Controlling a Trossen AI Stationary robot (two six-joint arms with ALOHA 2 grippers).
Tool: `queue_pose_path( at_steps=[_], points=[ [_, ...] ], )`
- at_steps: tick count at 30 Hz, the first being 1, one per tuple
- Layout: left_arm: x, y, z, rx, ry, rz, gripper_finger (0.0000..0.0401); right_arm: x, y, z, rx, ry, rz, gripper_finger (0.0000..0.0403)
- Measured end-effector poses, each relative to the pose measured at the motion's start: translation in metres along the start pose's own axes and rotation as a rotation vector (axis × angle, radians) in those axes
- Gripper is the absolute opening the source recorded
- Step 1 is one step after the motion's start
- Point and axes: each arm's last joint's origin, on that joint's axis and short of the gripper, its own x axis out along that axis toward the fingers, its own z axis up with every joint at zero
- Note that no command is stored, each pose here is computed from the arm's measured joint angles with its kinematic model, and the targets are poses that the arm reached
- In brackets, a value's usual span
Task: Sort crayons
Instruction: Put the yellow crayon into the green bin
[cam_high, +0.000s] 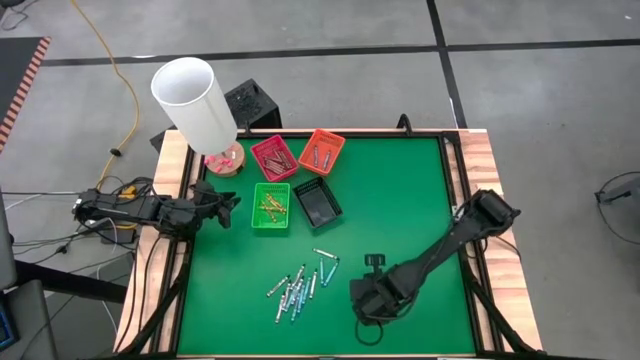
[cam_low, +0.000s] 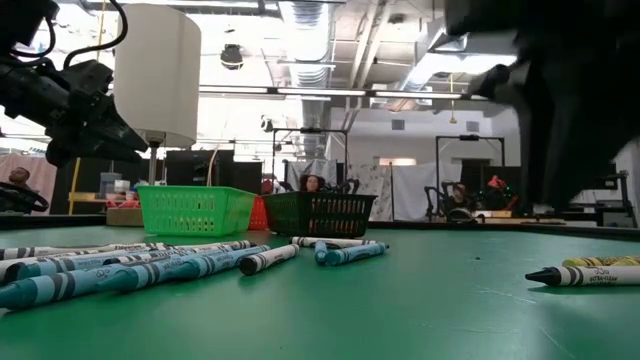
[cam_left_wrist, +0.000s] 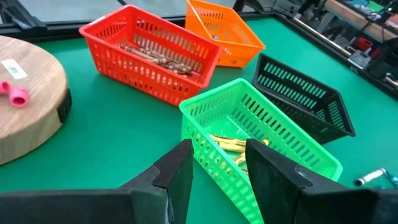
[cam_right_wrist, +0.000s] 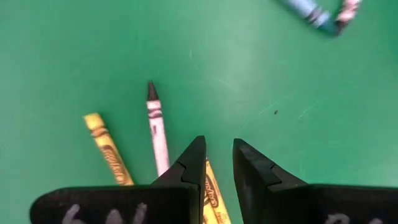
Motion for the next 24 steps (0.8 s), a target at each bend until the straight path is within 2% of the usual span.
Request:
queue_pose_path(
  at_steps=[5, 24],
  points=[
    [0.0, -0.001, -0.001, 0.0, 0.017, -0.019, 0.0137, 0.015, -0.003, 0.002, -0.055, 0.074, 0.043, 0.0075],
    [0.0, 0.0, 0.0, 0.025, 0.0, 0.004, 0.0137, 0.021, -0.003, -0.009, -0.094, 0.1, 0.07, 0.0075]
  ],
)
